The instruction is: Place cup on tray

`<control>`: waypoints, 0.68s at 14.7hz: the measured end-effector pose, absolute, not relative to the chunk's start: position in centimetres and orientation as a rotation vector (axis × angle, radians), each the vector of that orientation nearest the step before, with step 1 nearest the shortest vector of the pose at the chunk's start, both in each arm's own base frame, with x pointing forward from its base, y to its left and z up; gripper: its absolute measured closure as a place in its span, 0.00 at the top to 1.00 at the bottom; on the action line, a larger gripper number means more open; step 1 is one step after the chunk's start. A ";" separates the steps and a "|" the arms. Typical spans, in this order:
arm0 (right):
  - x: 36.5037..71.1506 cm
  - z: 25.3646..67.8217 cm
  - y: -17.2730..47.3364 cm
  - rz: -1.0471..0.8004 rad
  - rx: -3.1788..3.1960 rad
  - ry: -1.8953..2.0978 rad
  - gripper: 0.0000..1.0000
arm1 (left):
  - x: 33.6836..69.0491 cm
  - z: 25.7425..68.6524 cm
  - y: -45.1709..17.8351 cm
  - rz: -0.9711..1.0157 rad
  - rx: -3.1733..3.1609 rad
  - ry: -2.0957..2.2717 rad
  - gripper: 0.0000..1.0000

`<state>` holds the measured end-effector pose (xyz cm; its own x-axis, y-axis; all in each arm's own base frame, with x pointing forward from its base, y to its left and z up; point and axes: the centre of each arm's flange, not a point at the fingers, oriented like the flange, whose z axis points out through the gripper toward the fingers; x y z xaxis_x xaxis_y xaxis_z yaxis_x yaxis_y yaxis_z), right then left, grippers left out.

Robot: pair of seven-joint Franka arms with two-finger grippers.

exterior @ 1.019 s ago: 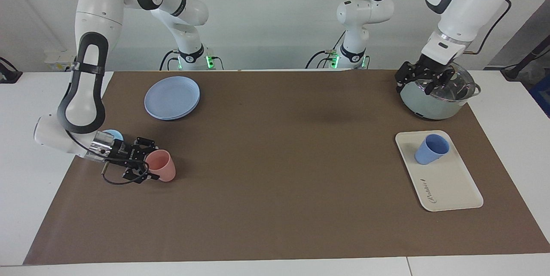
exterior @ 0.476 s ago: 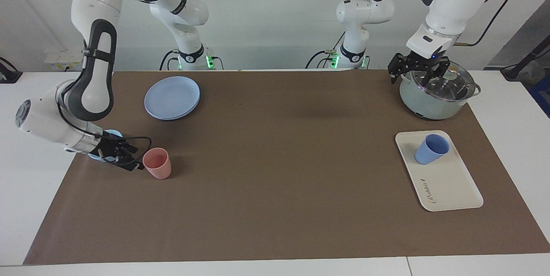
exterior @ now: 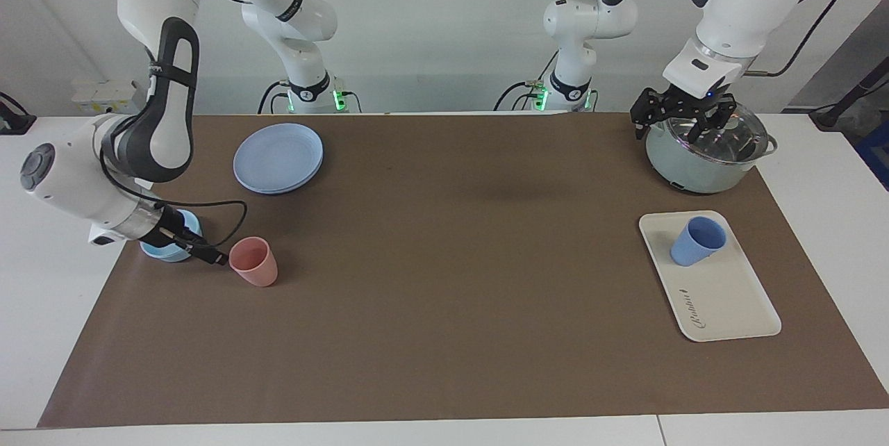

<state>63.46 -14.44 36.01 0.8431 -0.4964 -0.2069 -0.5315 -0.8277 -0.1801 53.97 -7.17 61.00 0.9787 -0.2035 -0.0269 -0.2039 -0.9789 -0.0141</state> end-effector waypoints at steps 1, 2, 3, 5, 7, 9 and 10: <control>63.4 36.9 -14.3 0.199 -2.838 0.716 1.00 | 54.0 61.0 -7.2 0.040 -3.109 0.316 1.00; 63.4 37.9 -14.0 0.176 -2.884 0.647 1.00 | 54.0 61.0 -7.0 0.040 -3.110 0.311 1.00; 63.3 39.1 -13.8 0.152 -2.925 0.592 1.00 | 54.0 61.0 -6.9 0.040 -3.111 0.308 1.00; 63.1 41.5 -13.1 0.101 -2.985 0.503 1.00 | 54.0 61.0 -6.8 0.040 -3.112 0.301 1.00; 62.8 43.8 -11.3 0.077 -3.032 0.359 1.00 | 54.0 61.1 -6.5 0.036 -3.113 0.293 1.00; 62.5 45.6 -7.7 0.091 -3.073 0.187 1.00 | 53.9 61.4 -6.4 0.029 -3.115 0.288 1.00; 62.4 46.5 -5.7 0.091 -3.100 0.121 1.00 | 53.9 61.4 -6.4 0.028 -3.119 0.286 1.00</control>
